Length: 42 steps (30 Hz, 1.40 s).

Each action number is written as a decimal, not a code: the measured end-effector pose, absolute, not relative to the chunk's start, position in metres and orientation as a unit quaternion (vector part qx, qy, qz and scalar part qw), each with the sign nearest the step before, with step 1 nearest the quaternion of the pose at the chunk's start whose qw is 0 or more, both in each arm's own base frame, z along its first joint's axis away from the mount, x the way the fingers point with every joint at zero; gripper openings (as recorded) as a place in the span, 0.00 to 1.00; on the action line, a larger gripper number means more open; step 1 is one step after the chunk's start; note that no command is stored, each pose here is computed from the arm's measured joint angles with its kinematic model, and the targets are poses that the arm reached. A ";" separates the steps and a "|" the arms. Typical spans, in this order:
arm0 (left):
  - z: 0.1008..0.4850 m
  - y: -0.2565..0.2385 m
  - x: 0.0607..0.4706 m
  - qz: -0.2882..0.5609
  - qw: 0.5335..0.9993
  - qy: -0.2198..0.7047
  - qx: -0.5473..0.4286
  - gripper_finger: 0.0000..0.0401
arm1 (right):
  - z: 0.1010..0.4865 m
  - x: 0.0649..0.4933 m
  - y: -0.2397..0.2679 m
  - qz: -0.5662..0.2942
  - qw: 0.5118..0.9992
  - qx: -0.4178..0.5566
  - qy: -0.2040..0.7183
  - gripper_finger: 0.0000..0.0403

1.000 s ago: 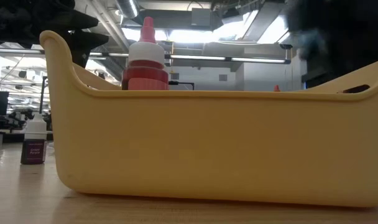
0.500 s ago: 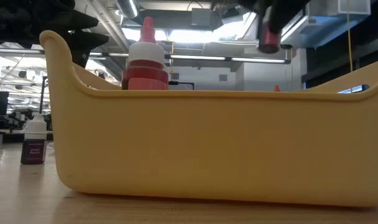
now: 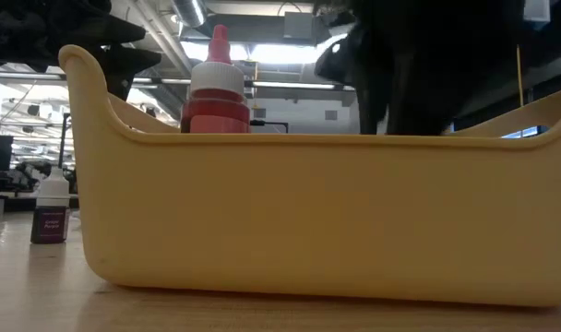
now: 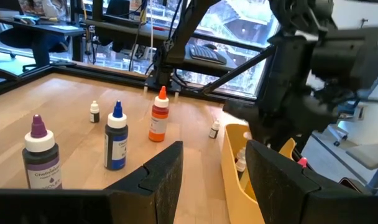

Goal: Pick & Place food coloring
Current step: Put the right small red food coloring bottle into the yellow bin, then put the right small purple food coloring bottle into the yellow bin

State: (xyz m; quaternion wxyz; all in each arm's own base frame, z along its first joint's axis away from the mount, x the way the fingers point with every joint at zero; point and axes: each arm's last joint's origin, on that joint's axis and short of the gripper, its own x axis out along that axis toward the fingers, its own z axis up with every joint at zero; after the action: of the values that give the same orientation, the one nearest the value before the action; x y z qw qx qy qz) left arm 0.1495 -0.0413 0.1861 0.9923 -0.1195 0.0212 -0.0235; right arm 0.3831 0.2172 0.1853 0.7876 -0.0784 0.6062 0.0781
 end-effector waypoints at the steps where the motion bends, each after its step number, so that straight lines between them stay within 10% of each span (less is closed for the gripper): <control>1: 0.186 -0.041 0.149 -0.023 0.992 0.022 -0.119 0.43 | 0.181 0.384 0.218 0.077 0.785 -0.080 0.610 0.22; 42: 0.184 -0.041 0.149 -0.022 0.991 0.033 -0.125 0.43 | 0.207 0.371 0.231 0.075 0.757 -0.136 0.634 0.41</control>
State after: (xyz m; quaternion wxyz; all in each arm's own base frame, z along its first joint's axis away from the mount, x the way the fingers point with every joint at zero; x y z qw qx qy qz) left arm 0.1493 -0.0413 0.1838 0.9914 -0.1250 0.0329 -0.0215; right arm 0.3711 0.2313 0.2066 0.7575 -0.1363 0.6341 0.0750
